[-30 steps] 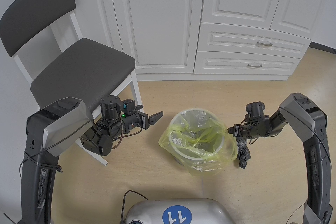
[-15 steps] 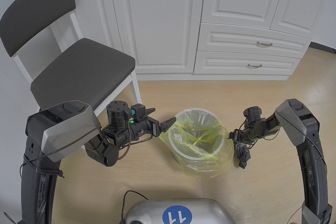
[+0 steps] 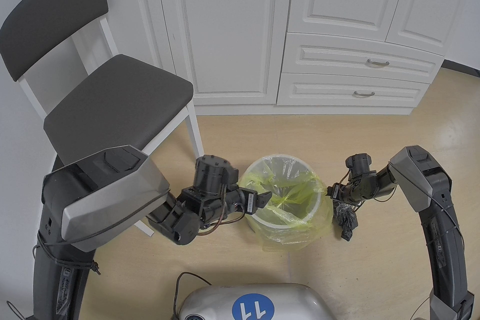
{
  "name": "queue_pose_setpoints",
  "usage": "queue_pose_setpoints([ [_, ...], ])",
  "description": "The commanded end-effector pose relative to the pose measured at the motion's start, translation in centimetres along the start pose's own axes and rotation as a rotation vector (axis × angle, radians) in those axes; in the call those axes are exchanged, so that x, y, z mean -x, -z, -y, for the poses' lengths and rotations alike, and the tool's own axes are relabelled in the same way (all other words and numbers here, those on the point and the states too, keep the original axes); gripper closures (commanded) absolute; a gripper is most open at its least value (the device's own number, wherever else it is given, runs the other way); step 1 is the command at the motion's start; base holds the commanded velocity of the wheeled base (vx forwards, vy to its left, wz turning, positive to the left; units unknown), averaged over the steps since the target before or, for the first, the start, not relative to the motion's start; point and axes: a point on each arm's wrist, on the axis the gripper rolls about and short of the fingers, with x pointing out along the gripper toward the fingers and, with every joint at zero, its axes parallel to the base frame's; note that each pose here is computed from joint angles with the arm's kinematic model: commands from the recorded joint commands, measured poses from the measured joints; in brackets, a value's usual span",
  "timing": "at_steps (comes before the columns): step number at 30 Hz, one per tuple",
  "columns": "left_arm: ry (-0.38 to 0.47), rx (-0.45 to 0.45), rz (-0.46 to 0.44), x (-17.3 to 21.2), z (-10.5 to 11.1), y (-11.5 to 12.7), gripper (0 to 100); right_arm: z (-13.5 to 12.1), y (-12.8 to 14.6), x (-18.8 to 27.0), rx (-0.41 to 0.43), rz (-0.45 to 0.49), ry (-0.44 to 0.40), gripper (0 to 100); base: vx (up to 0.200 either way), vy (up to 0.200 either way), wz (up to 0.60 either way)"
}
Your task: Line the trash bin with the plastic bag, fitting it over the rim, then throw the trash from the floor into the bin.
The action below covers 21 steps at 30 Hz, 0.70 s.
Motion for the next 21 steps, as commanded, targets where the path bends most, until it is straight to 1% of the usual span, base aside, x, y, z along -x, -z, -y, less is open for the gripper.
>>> queue_pose_setpoints([
  [1,-0.109,0.140,-0.027,-2.7,5.2,-5.3,0,0.1,0.3,-0.3,0.002,-0.005,0.005,0,0.000,0.000,0.00],
  [3,-0.138,0.171,-0.059,-3.5,5.9,-5.5,0,0.1,0.3,-0.3,0.002,-0.005,0.005,0,0.000,0.000,0.00],
  [4,-0.182,0.210,-0.075,-4.2,6.5,-6.1,0,0.1,0.3,-0.3,0.002,-0.005,0.005,0,0.000,0.000,0.00],
  [5,-0.202,0.226,-0.098,-4.7,7.0,-6.3,0,0.1,0.3,-0.3,0.002,-0.005,0.005,0,0.000,0.000,0.00],
  [6,-0.206,0.228,-0.106,-4.8,7.1,-6.3,0,0.1,0.3,-0.3,0.002,-0.005,0.005,0,0.000,0.000,0.00],
  [7,-0.223,0.226,-0.144,-5.3,7.2,-6.0,0,0.1,0.3,-0.3,0.002,-0.005,0.005,0,0.000,0.000,0.00],
  [8,-0.229,0.225,-0.158,-5.4,7.2,-5.6,0,0.1,0.3,-0.3,0.003,-0.006,0.007,0,0.000,0.000,0.00],
  [9,-0.251,0.211,-0.207,-5.6,7.1,-4.7,0,0.1,0.3,-0.3,0.004,-0.006,0.007,0,0.000,0.000,0.00],
  [12,-0.263,0.199,-0.233,-5.5,7.5,-4.3,0,0.2,0.3,-0.3,0.011,-0.008,0.007,0,0.000,0.000,0.00],
  [14,-0.287,0.192,-0.244,-5.5,7.4,-4.1,0,0.2,0.3,-0.3,0.017,-0.009,0.008,0,0.000,0.000,0.00],
  [15,-0.312,0.183,-0.269,-5.4,7.2,-3.7,0,0.2,0.3,-0.3,0.023,-0.009,0.008,0,0.000,0.000,0.00],
  [16,-0.313,0.182,-0.272,-5.4,7.2,-3.7,0,0.2,0.3,-0.3,0.023,-0.009,0.008,0,0.000,0.000,0.00],
  [17,-0.331,0.174,-0.307,-5.4,7.1,-3.1,0,0.3,0.3,-0.3,0.023,-0.010,0.009,0,0.000,0.000,0.00],
  [19,-0.342,0.165,-0.342,-5.8,6.8,-2.0,0,0.3,0.4,-0.4,0.023,-0.014,0.011,0,0.000,0.000,0.00],
  [21,-0.346,0.161,-0.353,-6.1,6.6,-1.6,0,0.3,0.3,-0.4,0.022,-0.014,0.012,0,0.000,0.000,0.00],
])
